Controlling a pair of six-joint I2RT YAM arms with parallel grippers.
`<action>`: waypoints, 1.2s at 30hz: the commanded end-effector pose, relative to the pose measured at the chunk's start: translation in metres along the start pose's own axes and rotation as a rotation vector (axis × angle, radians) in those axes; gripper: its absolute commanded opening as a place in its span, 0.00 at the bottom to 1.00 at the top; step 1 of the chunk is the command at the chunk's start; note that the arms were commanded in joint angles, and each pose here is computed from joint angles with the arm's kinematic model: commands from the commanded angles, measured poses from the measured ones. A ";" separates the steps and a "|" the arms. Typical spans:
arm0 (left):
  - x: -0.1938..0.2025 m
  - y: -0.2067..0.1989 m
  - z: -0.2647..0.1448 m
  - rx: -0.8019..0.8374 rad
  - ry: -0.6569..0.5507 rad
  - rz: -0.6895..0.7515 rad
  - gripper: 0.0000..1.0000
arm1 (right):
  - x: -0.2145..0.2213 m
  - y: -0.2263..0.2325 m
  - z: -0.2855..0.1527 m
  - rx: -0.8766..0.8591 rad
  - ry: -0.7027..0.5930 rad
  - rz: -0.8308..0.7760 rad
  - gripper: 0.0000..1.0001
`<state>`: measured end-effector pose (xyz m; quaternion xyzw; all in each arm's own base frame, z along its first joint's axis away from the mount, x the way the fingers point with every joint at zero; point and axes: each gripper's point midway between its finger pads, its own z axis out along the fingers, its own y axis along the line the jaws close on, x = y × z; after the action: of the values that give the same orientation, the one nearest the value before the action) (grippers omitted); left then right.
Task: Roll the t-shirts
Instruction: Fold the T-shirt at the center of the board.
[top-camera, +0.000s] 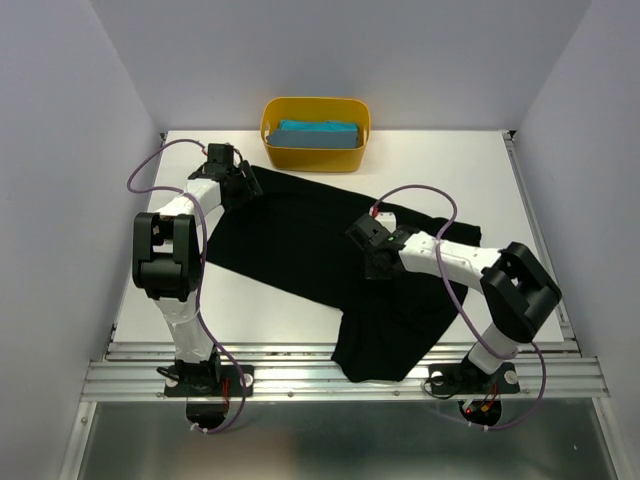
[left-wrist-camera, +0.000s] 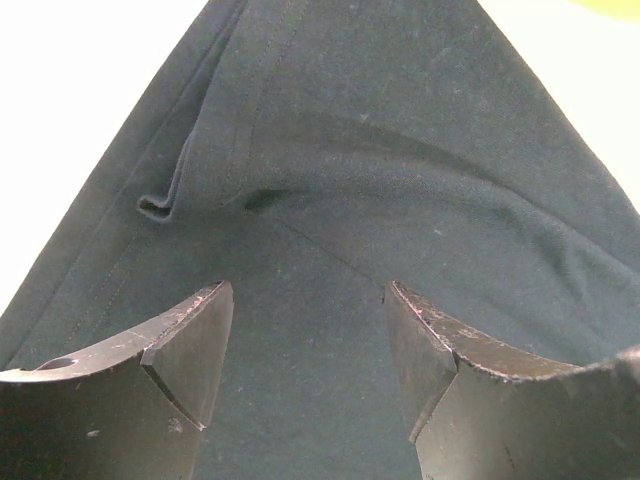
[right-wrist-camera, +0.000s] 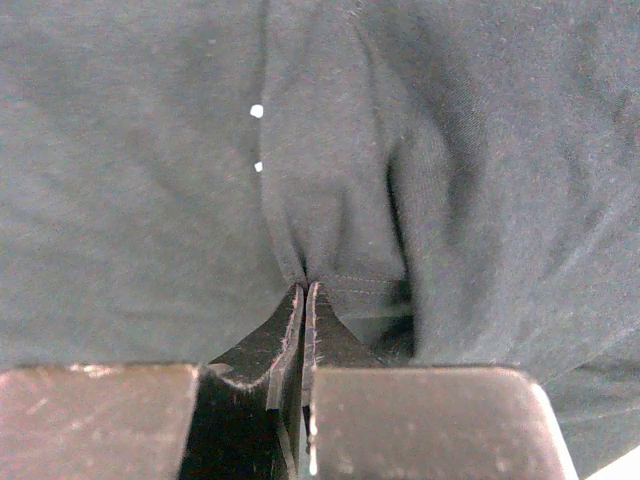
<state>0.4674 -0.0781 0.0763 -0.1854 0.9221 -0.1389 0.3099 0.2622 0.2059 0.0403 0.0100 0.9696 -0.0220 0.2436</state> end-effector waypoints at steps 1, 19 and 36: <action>-0.007 -0.007 -0.007 0.019 -0.030 0.027 0.72 | -0.016 0.012 -0.028 -0.089 -0.044 0.013 0.01; -0.007 -0.004 -0.007 0.000 -0.030 0.025 0.75 | 0.004 0.031 -0.059 -0.311 0.039 -0.101 0.32; -0.007 -0.047 0.007 -0.003 -0.038 0.060 0.76 | -0.073 -0.151 -0.024 -0.037 -0.114 0.456 0.55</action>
<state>0.4717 -0.1047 0.0808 -0.1616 0.9269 -0.1299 0.3128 0.2951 0.0907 0.1001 0.1576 0.9451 0.0285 0.2848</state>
